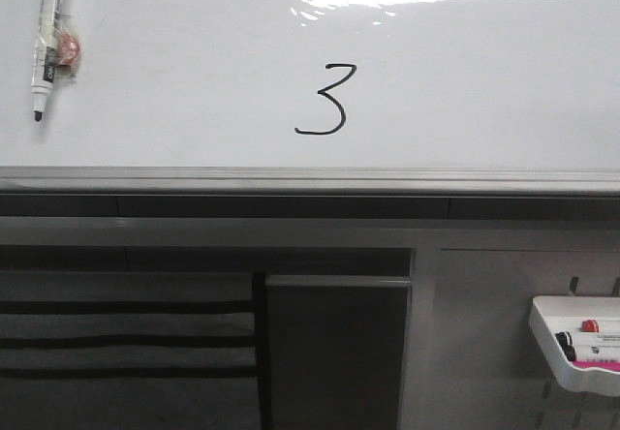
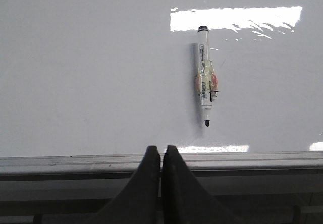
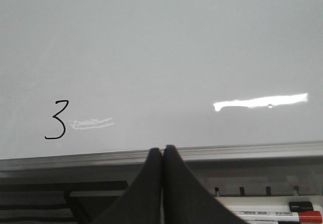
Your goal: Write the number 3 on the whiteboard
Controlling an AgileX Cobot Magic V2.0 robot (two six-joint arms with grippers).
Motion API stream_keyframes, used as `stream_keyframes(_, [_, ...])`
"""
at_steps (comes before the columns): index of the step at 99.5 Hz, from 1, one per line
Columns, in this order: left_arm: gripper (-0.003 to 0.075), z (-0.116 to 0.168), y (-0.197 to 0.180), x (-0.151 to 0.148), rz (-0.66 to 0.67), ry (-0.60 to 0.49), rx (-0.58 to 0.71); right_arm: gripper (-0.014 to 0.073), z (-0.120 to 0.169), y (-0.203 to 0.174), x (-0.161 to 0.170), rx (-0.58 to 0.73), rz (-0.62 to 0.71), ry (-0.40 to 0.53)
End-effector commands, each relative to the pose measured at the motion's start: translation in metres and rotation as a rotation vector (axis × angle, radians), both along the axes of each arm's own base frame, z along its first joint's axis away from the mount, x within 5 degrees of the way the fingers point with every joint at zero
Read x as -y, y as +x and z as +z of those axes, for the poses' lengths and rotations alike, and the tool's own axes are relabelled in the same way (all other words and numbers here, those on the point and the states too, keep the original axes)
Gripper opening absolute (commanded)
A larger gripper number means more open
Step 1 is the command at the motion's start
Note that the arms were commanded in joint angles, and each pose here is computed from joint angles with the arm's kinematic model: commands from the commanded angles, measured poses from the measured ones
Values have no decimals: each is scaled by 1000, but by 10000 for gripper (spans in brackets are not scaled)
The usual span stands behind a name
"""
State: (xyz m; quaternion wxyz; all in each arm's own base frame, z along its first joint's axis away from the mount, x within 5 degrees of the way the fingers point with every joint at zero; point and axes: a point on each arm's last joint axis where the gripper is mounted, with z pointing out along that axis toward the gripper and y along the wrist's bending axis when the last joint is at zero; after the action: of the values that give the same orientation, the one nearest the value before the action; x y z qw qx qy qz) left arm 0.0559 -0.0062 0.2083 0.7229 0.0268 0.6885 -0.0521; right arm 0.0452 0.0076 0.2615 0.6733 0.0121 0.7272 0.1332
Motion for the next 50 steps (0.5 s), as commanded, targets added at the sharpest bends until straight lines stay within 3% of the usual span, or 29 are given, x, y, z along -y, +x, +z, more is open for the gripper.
stream_keyframes(1, [-20,6,-3,0,-10,-30,95,-69,-6,2,0,135,-11,54])
stream_keyframes(19, [-20,6,-3,0,-10,-30,95,-69,-48,9,-1,240,-26,72])
stream_keyframes(50, [-20,6,-3,0,-10,-30,95,-69,-52,9,0,206,-40,63])
